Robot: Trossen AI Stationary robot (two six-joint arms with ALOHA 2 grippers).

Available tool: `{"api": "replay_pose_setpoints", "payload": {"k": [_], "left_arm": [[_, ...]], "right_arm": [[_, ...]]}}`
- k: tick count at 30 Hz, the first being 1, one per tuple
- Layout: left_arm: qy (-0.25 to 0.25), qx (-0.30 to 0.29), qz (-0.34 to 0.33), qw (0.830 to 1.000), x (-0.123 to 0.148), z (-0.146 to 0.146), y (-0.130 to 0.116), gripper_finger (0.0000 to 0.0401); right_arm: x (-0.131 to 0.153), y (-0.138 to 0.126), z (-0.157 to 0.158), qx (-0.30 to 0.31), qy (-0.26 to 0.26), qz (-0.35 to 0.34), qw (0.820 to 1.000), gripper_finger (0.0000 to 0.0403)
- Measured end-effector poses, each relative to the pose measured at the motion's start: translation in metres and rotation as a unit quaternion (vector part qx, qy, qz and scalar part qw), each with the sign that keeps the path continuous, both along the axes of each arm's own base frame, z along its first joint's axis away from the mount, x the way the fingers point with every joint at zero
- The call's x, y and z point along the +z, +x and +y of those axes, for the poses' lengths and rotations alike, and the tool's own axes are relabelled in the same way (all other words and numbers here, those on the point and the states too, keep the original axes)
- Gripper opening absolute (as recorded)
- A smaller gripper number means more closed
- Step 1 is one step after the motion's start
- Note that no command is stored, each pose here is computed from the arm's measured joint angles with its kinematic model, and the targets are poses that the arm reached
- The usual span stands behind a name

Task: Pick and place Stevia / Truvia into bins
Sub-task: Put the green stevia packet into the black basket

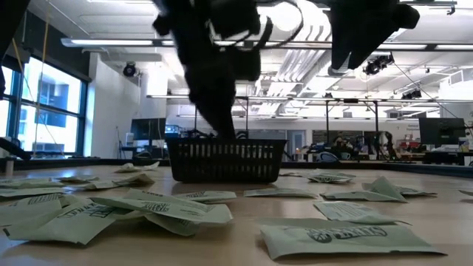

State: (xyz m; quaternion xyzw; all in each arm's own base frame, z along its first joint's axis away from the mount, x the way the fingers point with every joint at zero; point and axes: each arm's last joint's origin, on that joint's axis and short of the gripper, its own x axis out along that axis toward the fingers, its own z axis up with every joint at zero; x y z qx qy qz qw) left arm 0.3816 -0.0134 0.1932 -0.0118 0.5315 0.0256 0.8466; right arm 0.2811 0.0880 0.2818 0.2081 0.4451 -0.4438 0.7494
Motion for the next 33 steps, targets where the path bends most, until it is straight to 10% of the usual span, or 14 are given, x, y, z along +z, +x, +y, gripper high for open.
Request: {"api": "replay_pose_setpoints", "payload": {"k": [33], "left_arm": [[0.027, 0.010, 0.037, 0.999, 0.004, 0.004, -0.002, 0.0129]], "right_arm": [[-0.002, -0.001, -0.005, 0.003, -0.008, 0.019, 1.000, 0.0169]]}}
